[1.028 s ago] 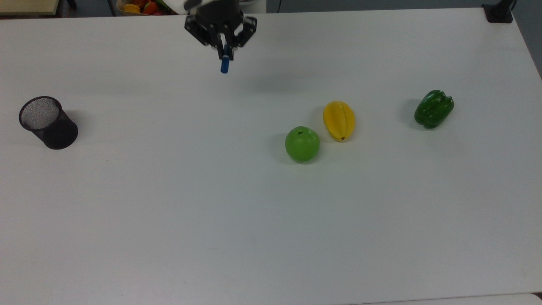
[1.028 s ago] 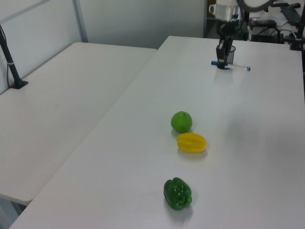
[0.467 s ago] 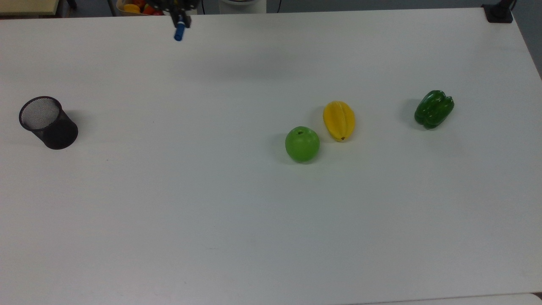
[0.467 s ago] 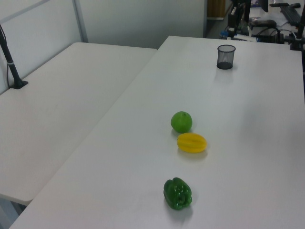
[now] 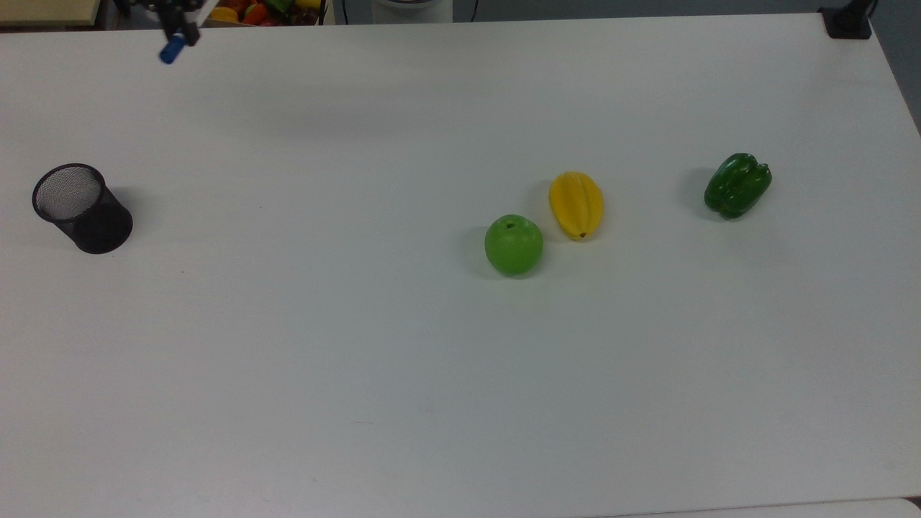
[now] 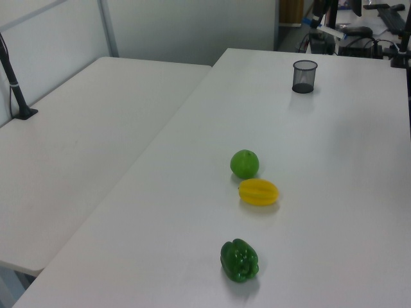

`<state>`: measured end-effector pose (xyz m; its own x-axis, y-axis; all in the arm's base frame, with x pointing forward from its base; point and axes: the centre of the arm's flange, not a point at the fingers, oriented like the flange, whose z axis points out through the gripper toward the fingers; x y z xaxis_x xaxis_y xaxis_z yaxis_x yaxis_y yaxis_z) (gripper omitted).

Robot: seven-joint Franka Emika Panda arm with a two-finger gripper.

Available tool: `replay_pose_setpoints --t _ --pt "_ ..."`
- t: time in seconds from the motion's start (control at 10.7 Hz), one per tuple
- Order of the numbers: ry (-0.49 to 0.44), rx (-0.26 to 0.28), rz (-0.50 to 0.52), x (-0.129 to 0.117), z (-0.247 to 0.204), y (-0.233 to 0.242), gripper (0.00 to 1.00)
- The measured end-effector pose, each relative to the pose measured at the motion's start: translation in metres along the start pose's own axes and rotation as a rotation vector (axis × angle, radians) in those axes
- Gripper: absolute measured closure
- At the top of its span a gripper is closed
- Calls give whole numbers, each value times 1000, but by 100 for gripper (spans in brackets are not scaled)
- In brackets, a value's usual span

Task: Place marker
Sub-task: 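Carry the upright marker over the black mesh pen cup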

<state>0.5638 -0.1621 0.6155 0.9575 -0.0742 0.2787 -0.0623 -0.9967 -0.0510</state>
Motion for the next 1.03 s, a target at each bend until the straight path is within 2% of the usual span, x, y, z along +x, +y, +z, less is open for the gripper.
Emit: replay_pose_setpoints --t 0.37,0.56,0.65,1.03 --pt "166 -114 125 5 27 82 84" --pt "282 -140 212 10 47 118 84" --pt "332 -171 243 12 59 135 84" --pt "482 -271 313 18 104 170 84"
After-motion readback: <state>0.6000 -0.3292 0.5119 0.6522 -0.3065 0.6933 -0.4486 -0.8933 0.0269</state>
